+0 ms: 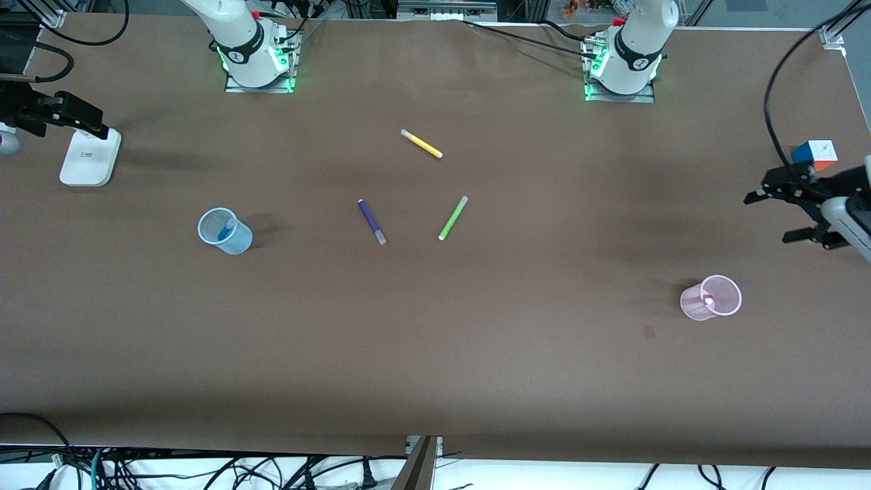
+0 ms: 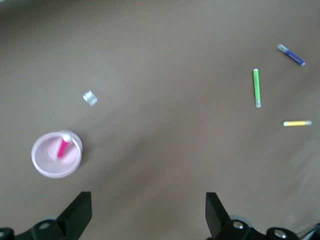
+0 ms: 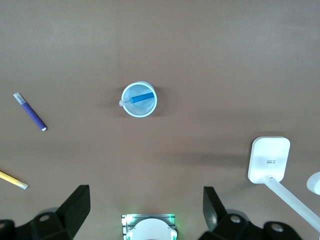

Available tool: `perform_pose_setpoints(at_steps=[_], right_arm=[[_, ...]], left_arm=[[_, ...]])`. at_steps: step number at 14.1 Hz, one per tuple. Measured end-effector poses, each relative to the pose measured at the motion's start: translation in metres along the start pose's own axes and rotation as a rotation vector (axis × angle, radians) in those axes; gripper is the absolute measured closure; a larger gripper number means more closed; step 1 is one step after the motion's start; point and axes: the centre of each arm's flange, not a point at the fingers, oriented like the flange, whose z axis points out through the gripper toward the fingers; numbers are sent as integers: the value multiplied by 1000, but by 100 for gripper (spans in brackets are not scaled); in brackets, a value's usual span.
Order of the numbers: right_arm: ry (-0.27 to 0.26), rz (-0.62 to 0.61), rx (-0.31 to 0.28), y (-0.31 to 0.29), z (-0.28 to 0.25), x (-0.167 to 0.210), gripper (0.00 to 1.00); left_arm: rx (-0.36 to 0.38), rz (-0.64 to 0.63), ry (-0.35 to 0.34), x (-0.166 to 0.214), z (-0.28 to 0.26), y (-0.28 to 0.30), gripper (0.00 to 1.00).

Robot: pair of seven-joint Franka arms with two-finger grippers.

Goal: Place pink and blue markers in matching cups

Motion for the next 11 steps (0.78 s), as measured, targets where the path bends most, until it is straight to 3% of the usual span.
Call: perform_pose_setpoints(at_steps=[3,8,11], right_arm=[[0,1,0,0,0,0,0],[0,4,0,2,0,0,0],[1,4,1,2,0,0,0]], left_arm=[[86,-152,-82,24,-2,68,0],[121,-382,-159,52,23,157,0],[145,-450,-177,54,27,173,0]])
